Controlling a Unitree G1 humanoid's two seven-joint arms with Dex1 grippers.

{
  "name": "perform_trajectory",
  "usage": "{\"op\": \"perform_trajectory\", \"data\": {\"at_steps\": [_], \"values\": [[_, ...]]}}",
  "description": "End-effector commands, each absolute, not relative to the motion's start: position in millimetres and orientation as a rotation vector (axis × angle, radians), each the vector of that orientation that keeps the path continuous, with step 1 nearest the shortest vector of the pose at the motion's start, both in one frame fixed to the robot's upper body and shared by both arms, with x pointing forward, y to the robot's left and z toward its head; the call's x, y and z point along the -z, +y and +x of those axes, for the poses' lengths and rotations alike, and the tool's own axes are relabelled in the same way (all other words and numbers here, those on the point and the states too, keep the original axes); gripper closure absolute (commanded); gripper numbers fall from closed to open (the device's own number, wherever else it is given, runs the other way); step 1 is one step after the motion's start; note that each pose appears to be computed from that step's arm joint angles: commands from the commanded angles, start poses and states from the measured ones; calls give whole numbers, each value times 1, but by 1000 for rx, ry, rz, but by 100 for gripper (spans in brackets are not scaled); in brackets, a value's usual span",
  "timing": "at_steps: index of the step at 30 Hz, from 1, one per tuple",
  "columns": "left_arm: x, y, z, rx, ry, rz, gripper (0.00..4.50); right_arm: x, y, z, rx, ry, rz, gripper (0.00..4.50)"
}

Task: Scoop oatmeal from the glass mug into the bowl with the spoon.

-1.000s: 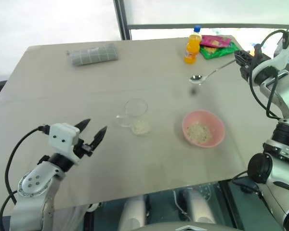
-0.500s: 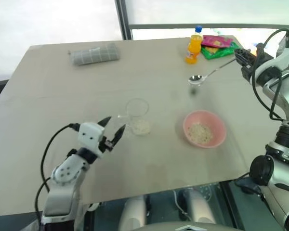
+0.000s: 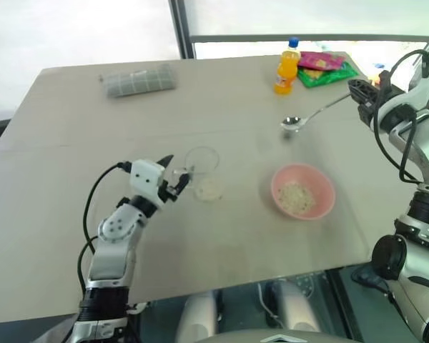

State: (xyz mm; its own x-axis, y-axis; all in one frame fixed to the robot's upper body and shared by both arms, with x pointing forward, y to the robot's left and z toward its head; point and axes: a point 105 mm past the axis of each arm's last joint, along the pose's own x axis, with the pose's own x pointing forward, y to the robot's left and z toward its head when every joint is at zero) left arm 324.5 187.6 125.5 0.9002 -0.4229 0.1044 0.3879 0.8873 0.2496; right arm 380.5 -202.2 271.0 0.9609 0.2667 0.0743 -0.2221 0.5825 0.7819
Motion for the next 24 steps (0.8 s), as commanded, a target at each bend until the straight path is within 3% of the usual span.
{"op": "perform_trajectory", "data": {"at_steps": [1,8,24], "values": [[-130,180,324,451,-183,226,150,-289,-205,373,-303,-16,887,450],[-130,173,322,475,-187,231,447,-287,-204,373,-302,-15,888,450],[-137,157,331,483,-148,164,447,-306,-179,371,-393,-31,885,450]]}}
